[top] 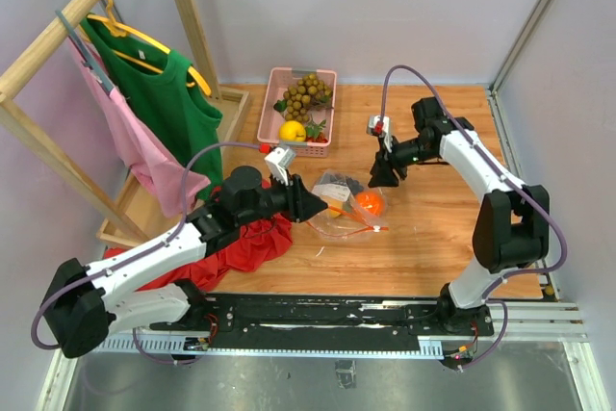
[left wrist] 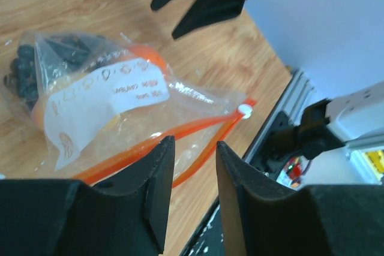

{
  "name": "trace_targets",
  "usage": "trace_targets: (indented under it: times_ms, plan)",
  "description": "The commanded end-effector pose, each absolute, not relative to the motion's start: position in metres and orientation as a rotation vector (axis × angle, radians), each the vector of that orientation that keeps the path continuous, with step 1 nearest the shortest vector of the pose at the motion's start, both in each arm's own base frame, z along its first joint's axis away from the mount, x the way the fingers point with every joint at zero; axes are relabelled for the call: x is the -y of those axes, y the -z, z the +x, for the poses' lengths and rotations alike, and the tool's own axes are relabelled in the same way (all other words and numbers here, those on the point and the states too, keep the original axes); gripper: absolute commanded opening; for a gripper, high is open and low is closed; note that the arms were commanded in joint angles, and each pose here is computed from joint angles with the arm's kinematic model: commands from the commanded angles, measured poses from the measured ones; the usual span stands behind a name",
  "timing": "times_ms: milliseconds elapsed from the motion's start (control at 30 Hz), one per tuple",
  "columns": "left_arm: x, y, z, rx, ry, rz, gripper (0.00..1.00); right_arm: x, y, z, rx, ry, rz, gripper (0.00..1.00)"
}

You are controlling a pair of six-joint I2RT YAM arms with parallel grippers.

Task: Open the zip-top bag and remove the fake food
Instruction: Pick up the fake fruit from the zipper food storage bag.

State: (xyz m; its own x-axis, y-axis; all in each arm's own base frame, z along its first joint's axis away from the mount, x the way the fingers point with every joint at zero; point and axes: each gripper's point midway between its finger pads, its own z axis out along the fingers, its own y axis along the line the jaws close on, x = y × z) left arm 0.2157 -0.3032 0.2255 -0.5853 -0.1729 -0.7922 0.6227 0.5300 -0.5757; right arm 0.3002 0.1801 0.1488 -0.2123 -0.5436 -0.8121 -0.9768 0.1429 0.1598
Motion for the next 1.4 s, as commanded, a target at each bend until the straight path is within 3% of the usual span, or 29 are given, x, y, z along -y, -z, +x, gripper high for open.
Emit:
trace_targets:
  times_ms: [0,100,667,1233,1367]
  plan:
    - [0.301,-0.192,0.211,-1.957,1.075,0.44,0.36,-0.19,-0.15,0.32,-2.049,-0.964,-1.267,0.43]
    - [0.305,-0.182,0.208,-1.959,1.097,0.454,0.28,-0.197,-0.147,0.331,-2.138,-0.985,-1.167,0.41]
    - [0.337,-0.134,0.236,-2.048,1.058,0.428,0.3,-0.248,-0.114,0.334,-2.365,-1.032,-1.022,0.31]
    - [0.275,-0.085,0.282,-2.247,0.511,0.082,0.34,-0.255,-0.094,0.303,-2.381,-0.983,-1.096,0.32]
    - [0.268,-0.083,0.287,-2.262,0.448,0.036,0.14,-0.253,-0.091,0.299,-2.377,-0.975,-1.101,0.32]
